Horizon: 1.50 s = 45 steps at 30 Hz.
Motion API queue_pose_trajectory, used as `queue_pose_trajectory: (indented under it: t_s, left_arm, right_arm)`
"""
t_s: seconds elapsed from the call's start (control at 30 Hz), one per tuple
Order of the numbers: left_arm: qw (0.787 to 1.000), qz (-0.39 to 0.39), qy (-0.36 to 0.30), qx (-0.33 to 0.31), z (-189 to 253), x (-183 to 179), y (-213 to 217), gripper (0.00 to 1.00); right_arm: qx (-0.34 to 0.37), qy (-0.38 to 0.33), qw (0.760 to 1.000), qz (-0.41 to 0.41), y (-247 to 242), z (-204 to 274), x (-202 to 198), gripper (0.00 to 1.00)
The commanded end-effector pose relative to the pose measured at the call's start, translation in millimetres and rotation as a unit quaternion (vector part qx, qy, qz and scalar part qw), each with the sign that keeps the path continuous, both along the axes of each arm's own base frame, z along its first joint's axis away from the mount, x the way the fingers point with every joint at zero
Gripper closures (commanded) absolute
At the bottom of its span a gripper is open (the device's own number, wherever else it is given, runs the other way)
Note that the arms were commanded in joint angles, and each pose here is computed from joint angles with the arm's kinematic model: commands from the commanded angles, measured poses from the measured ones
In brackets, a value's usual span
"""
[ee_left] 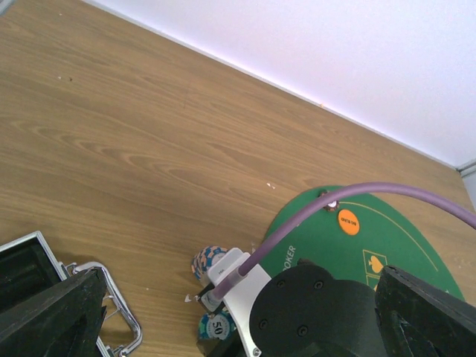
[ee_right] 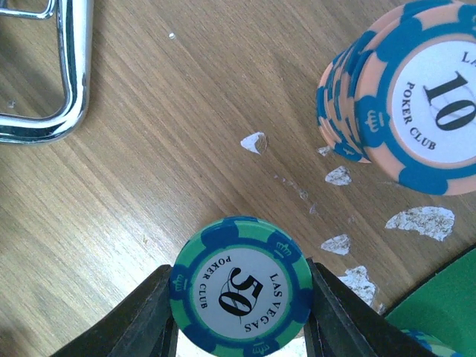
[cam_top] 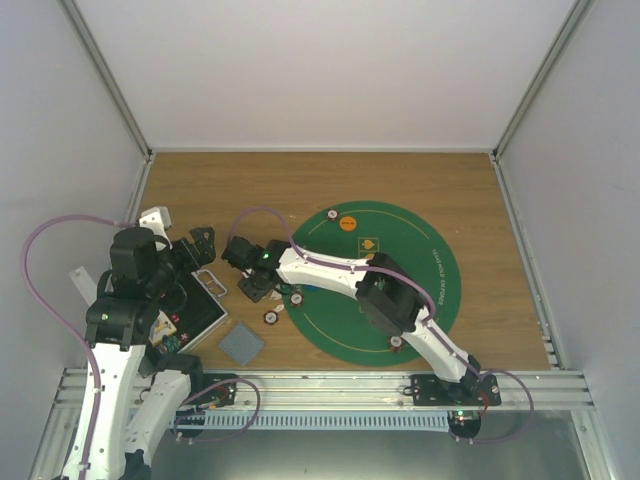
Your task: Distribute texas hold em gaming equipment
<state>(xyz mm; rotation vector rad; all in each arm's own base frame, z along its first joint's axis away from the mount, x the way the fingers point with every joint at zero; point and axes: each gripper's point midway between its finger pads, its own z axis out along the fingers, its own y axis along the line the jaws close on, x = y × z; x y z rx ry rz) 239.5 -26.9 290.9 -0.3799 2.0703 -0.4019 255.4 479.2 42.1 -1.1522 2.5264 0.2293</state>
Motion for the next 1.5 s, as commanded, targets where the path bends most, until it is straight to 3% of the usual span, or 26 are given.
queue_pose_trajectory:
  t_s: [0.0,0.27,0.43,0.87,1.07,1.47]
  left_arm:
    - [0.999,0.011,-0.03,-0.003,16,2,4,0.01]
    - [0.999,0.013,-0.031,0.0,17,1,5,0.01]
    - [1.0,0.011,-0.029,0.0,16,2,4,0.01]
    - [1.0,0.0,-0.015,-0.001,10,3,1,0.01]
    - [1.0,-0.001,-0.01,-0.004,8,4,0,0.01]
    - [1.0,0.011,-0.001,-0.006,3,6,3,0.01]
  right_arm:
    - [0.017,-0.006,1.0,-0.002,-1,25,-5,0.67]
    - [0.029,-0.011,0.999,-0.041,-33,51,-3,0.67]
    - [0.028,-0.024,0.995,-0.093,-83,70,21,0.66]
    - [0.017,-0.063,0.966,-0.252,-250,62,172,0.66]
    - [0.014,-0.059,0.957,-0.282,-275,44,221,0.66]
    - [0.028,-0.035,0.961,-0.274,-270,19,270,0.65]
